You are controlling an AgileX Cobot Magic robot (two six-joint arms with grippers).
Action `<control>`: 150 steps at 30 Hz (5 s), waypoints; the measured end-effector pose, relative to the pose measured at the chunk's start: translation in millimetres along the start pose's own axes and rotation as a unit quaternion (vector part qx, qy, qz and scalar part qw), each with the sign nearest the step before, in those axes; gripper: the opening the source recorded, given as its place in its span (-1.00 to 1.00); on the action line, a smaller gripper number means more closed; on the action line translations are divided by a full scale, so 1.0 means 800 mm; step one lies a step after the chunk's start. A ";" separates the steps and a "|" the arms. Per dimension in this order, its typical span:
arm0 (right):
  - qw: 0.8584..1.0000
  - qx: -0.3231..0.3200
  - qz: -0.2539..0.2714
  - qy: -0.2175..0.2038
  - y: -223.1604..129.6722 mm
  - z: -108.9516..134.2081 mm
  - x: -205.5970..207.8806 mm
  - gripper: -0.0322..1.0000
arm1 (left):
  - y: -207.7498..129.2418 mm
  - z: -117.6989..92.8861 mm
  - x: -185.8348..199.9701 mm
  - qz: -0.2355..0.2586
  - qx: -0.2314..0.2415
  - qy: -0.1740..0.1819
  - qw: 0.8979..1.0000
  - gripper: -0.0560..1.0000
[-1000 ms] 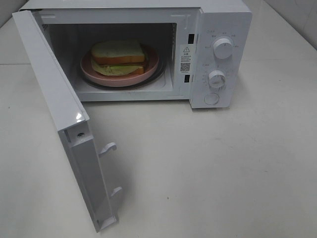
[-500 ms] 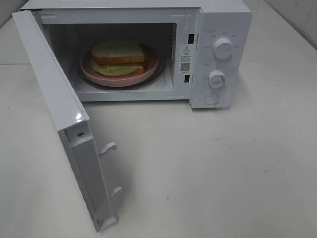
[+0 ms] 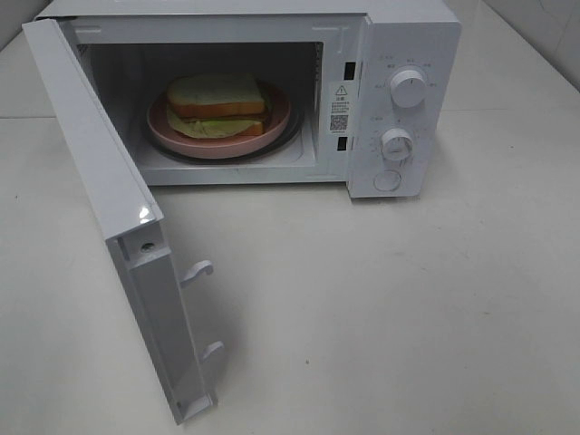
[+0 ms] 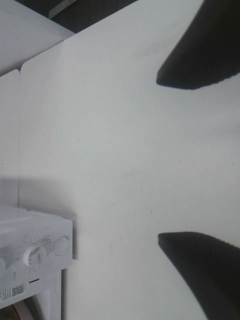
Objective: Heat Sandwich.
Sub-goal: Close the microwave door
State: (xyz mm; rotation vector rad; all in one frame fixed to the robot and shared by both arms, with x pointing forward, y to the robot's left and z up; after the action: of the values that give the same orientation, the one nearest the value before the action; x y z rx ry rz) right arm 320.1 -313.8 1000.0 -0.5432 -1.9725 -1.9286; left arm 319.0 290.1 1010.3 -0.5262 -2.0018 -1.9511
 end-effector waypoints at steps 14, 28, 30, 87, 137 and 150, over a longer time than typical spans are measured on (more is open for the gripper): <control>1.000 0.000 0.000 0.000 0.000 0.000 0.000 0.53 | 0.000 0.000 0.000 0.000 0.000 0.000 1.000 0.98; 1.000 0.000 0.000 0.000 0.000 0.000 0.000 0.53 | 0.000 0.000 0.000 0.000 0.000 0.000 1.000 0.98; 1.000 0.000 0.000 0.000 0.000 0.000 0.000 0.53 | 0.001 0.000 -0.002 0.003 0.000 0.000 1.000 0.98; 1.000 0.000 0.000 0.000 0.000 0.000 0.000 0.53 | 0.062 0.028 -0.267 -0.095 -0.038 0.027 0.994 -0.89; 1.000 0.000 0.000 0.000 0.000 0.000 0.000 0.53 | 0.063 -0.206 -0.359 -0.093 -0.064 -0.227 0.967 -0.89; 1.000 0.000 0.000 0.000 0.000 0.000 0.000 0.53 | 0.077 -0.281 -0.371 -0.095 -0.067 -0.270 0.956 -0.89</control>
State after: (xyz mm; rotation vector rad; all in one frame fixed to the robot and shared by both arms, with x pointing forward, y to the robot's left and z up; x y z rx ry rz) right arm 320.1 -313.8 1000.0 -0.5432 -1.9725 -1.9286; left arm 601.9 50.6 938.6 -1.0303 -2.3111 -2.2523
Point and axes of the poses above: a point on each arm's last joint axis where the gripper is mounted, x pointing back along that axis away from the gripper, z along the wrist's bending axis when the last joint is at zero, y = z × x, the point moved 10 cm from there along -x, pointing out along that axis toward the gripper
